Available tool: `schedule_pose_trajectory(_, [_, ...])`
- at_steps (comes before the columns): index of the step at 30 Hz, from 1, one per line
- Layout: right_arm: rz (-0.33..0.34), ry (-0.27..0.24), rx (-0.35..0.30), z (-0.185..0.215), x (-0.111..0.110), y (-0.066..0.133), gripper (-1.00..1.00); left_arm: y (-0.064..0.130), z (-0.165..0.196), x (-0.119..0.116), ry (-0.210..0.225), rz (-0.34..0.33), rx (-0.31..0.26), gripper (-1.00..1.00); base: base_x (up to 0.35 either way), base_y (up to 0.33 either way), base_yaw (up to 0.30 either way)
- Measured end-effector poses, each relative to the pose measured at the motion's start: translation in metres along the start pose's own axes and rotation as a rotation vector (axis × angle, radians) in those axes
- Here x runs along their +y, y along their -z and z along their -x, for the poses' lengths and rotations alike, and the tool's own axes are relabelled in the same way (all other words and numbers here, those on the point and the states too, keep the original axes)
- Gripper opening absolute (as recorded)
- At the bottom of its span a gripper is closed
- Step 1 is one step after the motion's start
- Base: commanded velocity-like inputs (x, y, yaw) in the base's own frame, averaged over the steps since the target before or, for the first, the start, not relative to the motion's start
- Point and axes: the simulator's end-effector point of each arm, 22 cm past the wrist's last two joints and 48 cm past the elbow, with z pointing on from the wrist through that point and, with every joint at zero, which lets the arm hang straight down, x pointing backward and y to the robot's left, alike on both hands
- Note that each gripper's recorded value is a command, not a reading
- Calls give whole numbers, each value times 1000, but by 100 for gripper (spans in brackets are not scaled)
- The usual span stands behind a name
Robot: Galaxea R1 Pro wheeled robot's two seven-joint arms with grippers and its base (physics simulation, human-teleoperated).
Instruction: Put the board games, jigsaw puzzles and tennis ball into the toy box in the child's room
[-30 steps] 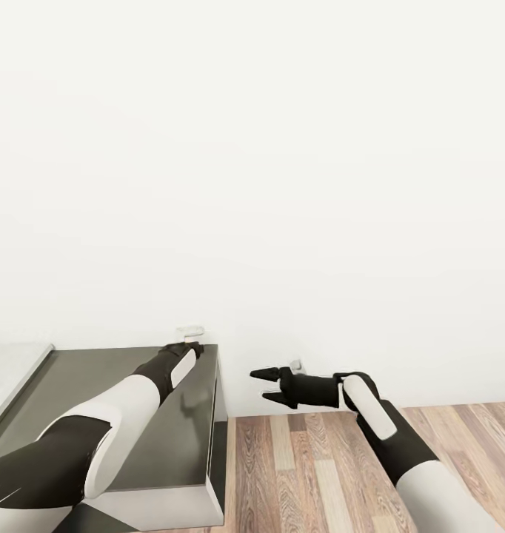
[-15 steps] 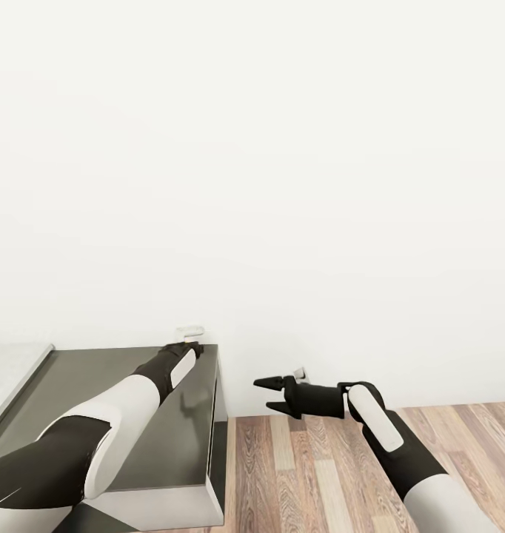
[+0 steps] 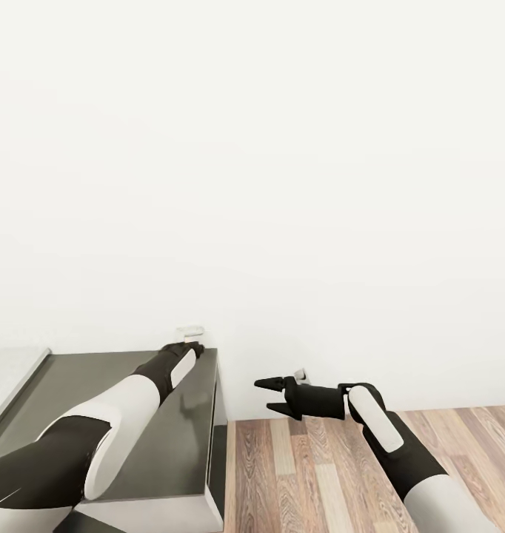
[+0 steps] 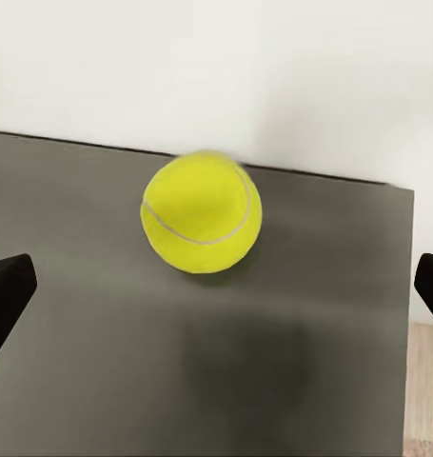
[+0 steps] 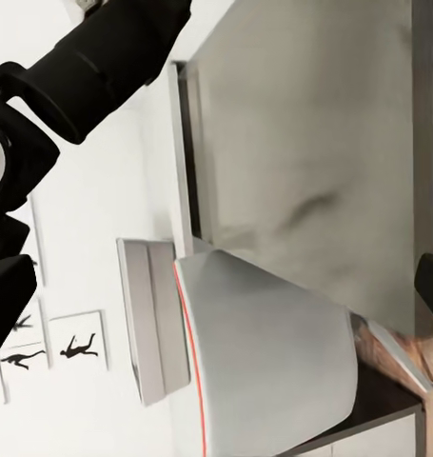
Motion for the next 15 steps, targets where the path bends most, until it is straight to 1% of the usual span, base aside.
schedule_pose_trajectory(15, [2, -6, -1, 0, -1, 0, 100, -2, -2, 0, -1, 0, 4, 100, 9, 0, 0])
